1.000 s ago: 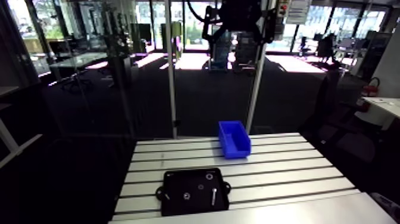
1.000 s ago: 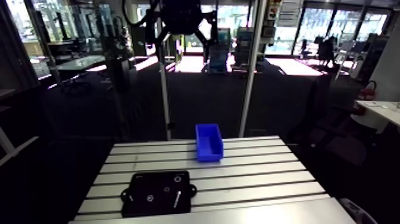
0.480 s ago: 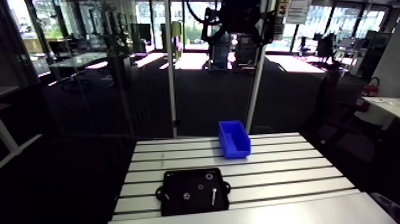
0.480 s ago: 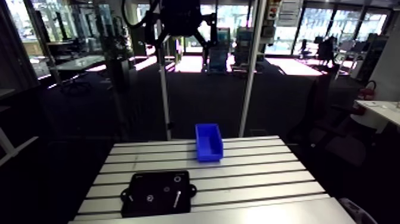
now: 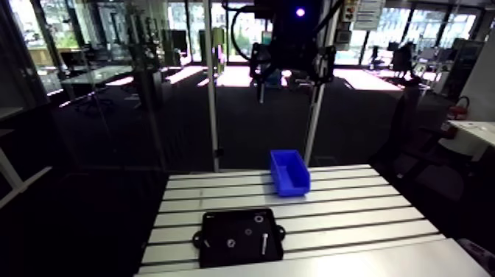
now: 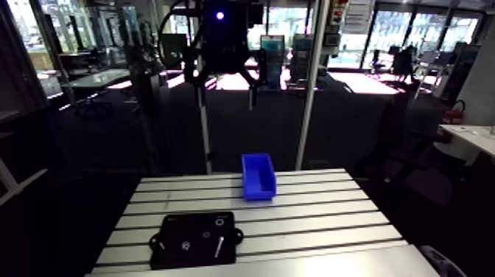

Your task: Pick up the M10 bolt from the tray and put it into the blue bin.

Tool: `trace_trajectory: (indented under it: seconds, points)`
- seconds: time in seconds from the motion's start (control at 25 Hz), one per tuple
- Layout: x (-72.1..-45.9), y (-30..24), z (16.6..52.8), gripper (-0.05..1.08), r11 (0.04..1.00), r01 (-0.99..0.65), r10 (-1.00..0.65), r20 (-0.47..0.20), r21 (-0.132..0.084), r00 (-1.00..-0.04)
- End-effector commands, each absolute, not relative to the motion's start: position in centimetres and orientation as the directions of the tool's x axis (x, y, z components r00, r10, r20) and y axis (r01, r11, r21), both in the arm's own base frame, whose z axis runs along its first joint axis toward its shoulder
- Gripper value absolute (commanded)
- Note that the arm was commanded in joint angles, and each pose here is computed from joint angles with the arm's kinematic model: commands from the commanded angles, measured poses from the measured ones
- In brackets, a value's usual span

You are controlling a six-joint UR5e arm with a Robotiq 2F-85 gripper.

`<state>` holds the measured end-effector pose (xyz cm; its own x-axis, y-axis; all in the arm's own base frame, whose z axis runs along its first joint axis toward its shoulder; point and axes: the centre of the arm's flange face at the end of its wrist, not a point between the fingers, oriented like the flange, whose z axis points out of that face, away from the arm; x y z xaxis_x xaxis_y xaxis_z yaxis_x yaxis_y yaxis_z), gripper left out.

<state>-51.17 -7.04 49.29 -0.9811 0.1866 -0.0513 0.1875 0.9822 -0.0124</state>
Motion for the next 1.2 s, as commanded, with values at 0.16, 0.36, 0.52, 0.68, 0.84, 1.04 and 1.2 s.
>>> trace_trajectory:
  seconds: [0.16,0.36,0.52,0.68,0.84,1.04,1.2]
  points:
    - [-50.7,-7.0,42.9,0.01,0.975,0.222,0.221,-0.038,-0.005,-0.974]
    - [-50.5,-7.2,39.8,0.01,0.976,0.219,0.218,-0.048,-0.007,-0.975]
    - [-50.3,-7.4,38.2,0.01,0.976,0.216,0.215,-0.069,-0.006,-0.974]
    - [-50.3,-7.5,37.0,0.01,0.976,0.218,0.217,-0.065,-0.008,-0.974]
    - [-49.7,-7.6,35.1,0.01,0.976,0.216,0.215,-0.072,-0.006,-0.974]
    - [-49.3,-7.7,32.8,0.01,0.977,0.211,0.211,-0.075,-0.003,-0.975]
    - [-49.1,-7.8,31.0,0.01,0.977,0.213,0.212,-0.090,-0.003,-0.973]
